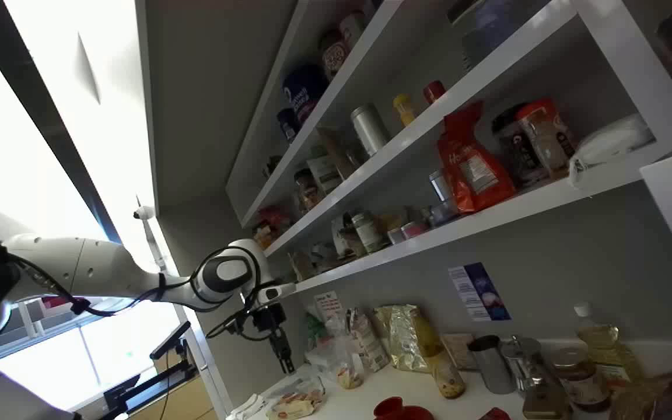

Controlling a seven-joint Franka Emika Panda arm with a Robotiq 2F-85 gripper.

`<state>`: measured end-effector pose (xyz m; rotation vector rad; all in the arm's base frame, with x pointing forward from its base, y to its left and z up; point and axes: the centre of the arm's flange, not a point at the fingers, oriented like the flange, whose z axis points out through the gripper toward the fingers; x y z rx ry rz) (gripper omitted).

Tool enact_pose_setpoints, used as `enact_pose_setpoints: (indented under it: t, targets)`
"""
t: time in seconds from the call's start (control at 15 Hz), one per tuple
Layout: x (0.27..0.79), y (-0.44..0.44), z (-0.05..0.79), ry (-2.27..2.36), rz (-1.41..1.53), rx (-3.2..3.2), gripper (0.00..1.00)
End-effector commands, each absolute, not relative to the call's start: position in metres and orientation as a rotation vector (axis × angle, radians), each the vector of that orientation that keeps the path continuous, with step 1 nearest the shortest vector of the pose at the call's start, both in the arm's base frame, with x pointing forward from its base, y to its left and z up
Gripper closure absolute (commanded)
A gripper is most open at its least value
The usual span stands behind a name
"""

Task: Remove the orange packet from the bottom shelf and put it on the counter

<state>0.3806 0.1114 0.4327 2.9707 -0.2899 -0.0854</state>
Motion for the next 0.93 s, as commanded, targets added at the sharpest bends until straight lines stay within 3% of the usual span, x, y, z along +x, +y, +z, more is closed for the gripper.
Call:
enact_pose_setpoints:
  t: [0.0,0.47,0.87]
  targets:
    - [0.381,0.111,0.433,-0.290,-0.085,2.971,0.00]
    - [0.381,0.111,0.433,-0.290,-0.085,2.971,0.00]
    - [0.420,0.070,0.420,-0.490,0.027,2.938,0.00]
